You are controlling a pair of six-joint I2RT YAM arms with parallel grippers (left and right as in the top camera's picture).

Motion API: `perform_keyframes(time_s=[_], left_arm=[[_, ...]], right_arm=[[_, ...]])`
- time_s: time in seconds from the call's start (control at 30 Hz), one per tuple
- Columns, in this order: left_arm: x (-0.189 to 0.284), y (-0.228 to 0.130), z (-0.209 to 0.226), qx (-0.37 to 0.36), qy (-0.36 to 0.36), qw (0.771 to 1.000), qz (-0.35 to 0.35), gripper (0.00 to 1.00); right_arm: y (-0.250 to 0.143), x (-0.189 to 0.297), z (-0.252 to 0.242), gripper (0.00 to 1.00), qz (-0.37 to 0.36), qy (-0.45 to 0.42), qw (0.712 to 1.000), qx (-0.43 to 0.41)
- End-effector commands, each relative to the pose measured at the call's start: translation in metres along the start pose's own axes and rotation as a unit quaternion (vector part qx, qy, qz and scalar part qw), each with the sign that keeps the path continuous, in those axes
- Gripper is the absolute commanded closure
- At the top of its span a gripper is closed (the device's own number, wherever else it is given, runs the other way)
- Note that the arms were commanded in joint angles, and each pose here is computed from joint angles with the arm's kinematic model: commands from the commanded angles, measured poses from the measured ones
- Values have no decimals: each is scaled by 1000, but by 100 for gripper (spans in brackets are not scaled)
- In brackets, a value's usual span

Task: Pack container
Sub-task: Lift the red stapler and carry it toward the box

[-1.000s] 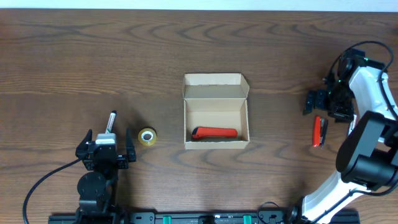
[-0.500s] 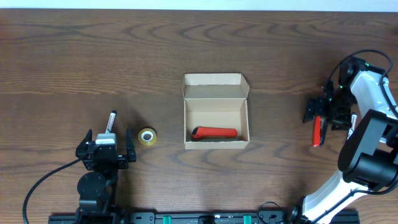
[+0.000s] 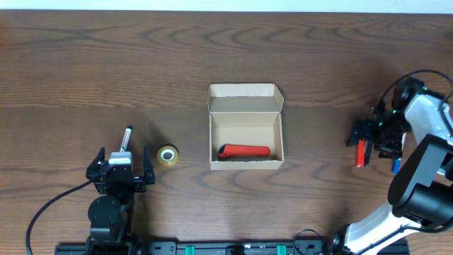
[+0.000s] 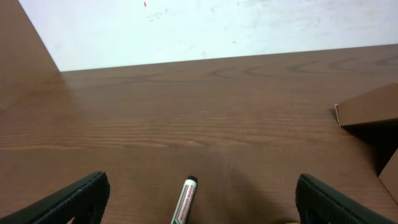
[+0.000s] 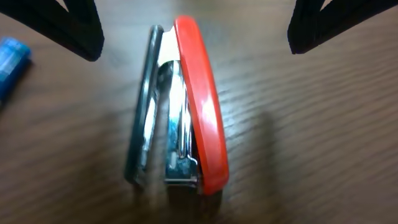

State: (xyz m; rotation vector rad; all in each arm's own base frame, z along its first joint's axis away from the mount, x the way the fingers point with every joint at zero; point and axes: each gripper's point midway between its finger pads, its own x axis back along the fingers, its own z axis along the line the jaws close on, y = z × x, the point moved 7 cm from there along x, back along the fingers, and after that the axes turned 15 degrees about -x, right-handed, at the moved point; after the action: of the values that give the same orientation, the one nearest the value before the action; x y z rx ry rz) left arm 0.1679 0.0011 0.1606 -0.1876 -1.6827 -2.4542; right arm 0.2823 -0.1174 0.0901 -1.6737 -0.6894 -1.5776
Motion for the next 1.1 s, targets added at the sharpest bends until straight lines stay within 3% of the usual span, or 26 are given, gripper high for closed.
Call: perform_keyframes(time_s=[0.0, 0.53, 0.73, 0.83, 1.07], left_arm=[[-3, -11, -4, 4, -2, 1000, 16, 5], [-3, -11, -4, 4, -3, 1000, 16, 5], [-3, -11, -4, 4, -2, 1000, 16, 5], [-3, -11, -4, 4, -2, 1000, 15, 5], [-3, -11, -4, 4, -3, 1000, 16, 5]], right_arm=[[-7, -13, -3, 10, 3, 7, 1000, 2], [11, -17, 1, 8, -56, 20, 998, 24], [15, -16, 2, 13, -66, 22, 997, 30], [14, -16, 3, 23, -65, 22, 997, 30], [11, -20, 2, 67, -59, 21, 998, 31]])
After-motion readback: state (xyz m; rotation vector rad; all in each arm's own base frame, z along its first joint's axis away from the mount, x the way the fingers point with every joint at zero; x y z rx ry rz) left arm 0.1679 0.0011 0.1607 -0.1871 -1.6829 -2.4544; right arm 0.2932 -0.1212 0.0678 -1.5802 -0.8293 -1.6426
